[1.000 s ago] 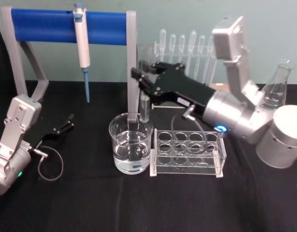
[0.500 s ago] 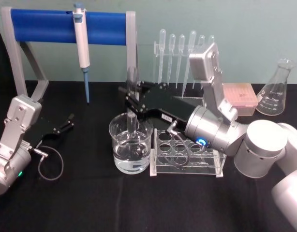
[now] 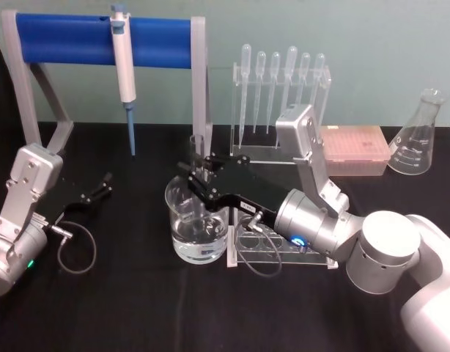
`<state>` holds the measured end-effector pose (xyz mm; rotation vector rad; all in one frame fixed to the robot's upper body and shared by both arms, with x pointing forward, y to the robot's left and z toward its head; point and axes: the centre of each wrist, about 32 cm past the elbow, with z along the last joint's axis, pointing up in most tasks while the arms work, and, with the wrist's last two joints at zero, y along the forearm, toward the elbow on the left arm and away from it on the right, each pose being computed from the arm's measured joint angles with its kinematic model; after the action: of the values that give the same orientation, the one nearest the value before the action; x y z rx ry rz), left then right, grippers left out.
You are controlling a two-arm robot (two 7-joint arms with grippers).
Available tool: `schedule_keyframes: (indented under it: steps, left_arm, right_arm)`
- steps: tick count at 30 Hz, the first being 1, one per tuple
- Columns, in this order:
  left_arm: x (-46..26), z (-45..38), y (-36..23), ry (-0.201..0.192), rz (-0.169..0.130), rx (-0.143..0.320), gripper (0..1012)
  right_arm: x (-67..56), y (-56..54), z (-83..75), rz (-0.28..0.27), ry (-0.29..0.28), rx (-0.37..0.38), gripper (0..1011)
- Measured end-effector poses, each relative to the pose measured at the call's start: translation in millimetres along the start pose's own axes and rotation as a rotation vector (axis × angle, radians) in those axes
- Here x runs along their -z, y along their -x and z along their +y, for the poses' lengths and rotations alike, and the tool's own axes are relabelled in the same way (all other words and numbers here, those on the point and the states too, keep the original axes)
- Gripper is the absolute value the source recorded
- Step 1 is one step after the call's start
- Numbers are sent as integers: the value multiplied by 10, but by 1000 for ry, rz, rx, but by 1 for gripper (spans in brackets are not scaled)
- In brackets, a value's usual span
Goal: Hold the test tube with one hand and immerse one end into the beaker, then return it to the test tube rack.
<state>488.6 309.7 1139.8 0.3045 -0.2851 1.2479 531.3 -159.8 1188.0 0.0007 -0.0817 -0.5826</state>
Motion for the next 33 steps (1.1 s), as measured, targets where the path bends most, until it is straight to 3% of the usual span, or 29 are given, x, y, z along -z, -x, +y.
schedule_keyframes:
  steps: [33]
  left_arm:
    - [0,0,0,0,0,0,1000]
  right_arm:
    - [14,1,-11,-9,3,7,239]
